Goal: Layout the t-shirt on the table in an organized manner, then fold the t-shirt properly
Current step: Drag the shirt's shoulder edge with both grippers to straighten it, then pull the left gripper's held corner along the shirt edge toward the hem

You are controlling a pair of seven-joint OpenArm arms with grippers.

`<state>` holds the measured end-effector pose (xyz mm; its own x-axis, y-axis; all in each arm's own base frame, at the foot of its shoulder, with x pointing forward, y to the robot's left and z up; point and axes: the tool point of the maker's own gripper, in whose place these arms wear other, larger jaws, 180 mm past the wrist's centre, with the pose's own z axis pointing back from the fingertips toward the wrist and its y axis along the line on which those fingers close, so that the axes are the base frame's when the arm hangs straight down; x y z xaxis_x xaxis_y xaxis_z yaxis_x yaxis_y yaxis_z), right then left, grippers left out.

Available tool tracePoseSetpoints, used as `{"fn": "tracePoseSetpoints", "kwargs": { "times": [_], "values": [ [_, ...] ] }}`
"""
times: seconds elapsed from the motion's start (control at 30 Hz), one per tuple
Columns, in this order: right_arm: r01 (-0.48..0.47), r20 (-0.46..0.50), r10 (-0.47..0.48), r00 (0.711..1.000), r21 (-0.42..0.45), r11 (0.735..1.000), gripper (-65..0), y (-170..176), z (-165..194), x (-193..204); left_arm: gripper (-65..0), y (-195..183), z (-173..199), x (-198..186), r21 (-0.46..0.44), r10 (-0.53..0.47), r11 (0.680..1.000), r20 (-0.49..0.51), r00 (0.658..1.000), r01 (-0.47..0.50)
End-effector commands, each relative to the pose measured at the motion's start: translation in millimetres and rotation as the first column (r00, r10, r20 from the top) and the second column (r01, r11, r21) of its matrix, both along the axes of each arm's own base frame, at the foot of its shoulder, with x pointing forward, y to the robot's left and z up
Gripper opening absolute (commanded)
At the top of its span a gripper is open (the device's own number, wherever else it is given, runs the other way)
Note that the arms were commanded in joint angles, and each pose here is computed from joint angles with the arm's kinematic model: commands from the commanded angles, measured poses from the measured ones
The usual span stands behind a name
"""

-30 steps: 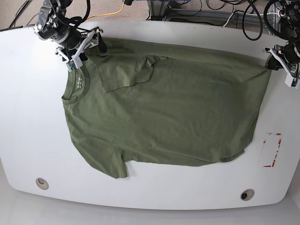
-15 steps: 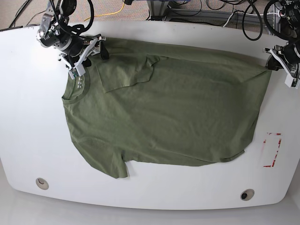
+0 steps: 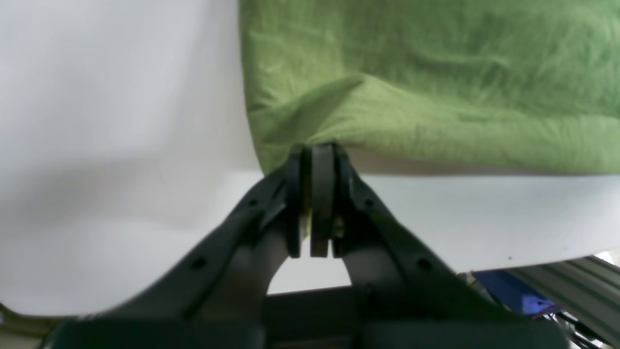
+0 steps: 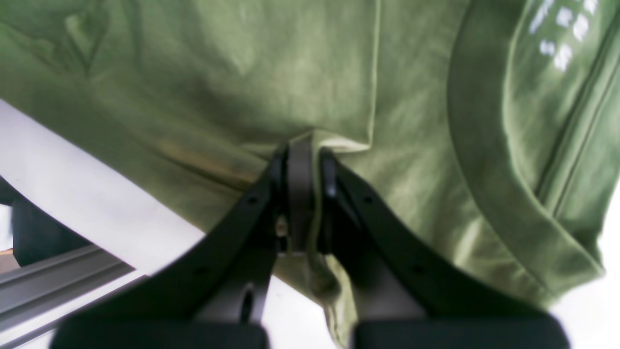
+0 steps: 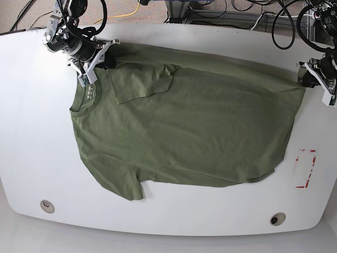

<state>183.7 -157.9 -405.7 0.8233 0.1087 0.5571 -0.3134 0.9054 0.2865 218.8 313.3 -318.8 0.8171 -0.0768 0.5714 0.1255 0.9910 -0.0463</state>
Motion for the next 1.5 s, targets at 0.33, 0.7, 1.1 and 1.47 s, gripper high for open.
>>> {"fn": "tracePoseSetpoints", "kwargs": {
  "times": [0.33, 0.7, 1.1, 1.47],
  "values": [
    [-0.034, 0.036, 0.034, 0.999, -0.004, 0.999, -65.0, 9.3, 24.3, -14.8, -65.0, -0.5, 3.0, 0.1, 0.052, -0.061, 0.997, -0.02, 0.998, 0.062],
    [-0.028, 0.007, 0.027, 1.0, 0.077, 0.997, -65.0, 18.8, 24.4, -35.6, -65.0, 20.0, -27.1, -36.3, 0.243, -0.094, 0.958, -0.236, 0.967, 0.152],
    [-0.028, 0.02, 0.026, 0.999, 0.079, 0.996, -65.0, 18.9, 26.6, -32.2, -65.0, 26.8, -27.4, -28.2, 0.348, -0.127, 0.91, -0.286, 0.95, 0.227],
    [-0.045, 0.106, 0.04, 0.994, 0.047, 0.998, -65.0, 11.6, 41.8, -0.6, -65.0, -1.6, -17.8, 27.1, 0.438, -0.253, 0.83, -0.257, 0.933, 0.346]
  ]
}}
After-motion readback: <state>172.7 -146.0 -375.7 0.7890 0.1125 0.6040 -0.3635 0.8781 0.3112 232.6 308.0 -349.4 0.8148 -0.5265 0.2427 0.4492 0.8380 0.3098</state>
